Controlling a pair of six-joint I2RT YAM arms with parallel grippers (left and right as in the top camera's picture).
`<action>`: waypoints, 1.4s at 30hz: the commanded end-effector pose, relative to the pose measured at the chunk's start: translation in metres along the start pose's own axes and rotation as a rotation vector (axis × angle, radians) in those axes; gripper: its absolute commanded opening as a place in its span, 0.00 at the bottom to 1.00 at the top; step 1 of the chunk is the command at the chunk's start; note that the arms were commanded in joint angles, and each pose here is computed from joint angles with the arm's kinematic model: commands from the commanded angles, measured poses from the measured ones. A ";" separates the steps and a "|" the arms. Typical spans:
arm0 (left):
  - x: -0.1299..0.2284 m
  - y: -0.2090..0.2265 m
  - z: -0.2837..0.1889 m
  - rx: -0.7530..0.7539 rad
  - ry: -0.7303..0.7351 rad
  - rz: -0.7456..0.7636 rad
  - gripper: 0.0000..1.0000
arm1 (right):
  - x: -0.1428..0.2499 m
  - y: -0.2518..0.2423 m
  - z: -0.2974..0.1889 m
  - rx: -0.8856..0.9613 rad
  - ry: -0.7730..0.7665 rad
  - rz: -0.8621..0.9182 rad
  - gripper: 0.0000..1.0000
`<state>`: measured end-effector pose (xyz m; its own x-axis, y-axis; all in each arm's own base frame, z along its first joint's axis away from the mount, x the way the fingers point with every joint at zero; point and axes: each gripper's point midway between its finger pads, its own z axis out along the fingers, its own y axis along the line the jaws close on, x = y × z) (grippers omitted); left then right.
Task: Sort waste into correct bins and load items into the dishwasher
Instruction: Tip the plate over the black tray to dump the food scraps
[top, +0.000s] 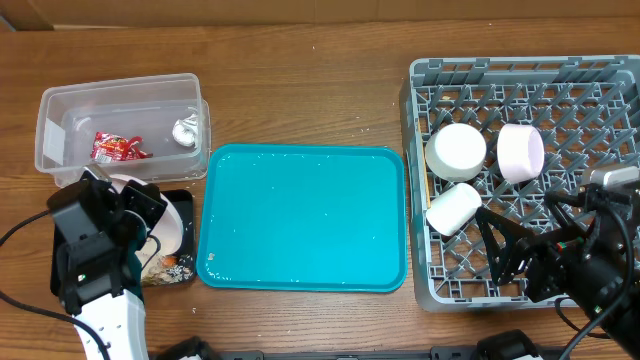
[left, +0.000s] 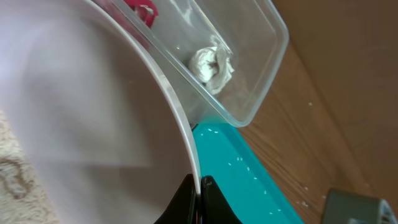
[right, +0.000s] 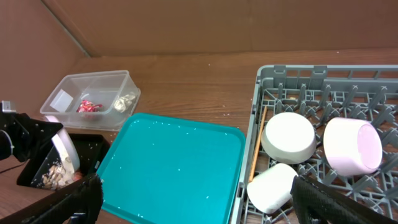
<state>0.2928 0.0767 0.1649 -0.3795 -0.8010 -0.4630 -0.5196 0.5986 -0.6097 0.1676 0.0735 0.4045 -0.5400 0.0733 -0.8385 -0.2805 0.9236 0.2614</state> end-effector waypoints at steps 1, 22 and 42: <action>0.004 -0.021 -0.007 0.169 0.050 0.049 0.04 | -0.001 0.000 -0.001 0.001 -0.008 -0.012 1.00; 0.004 -0.009 -0.054 0.158 -0.035 0.097 0.04 | -0.001 0.000 -0.001 0.001 -0.008 -0.012 1.00; 0.000 -0.042 -0.072 0.333 -0.024 0.037 0.04 | -0.001 0.000 -0.001 0.001 -0.008 -0.012 1.00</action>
<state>0.2601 0.0617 0.2201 -0.3635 -0.7842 -0.5029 -0.2941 0.6088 -0.7368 0.1675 0.0736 0.4044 -0.5404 0.0732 -0.8382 -0.2807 0.9235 0.2616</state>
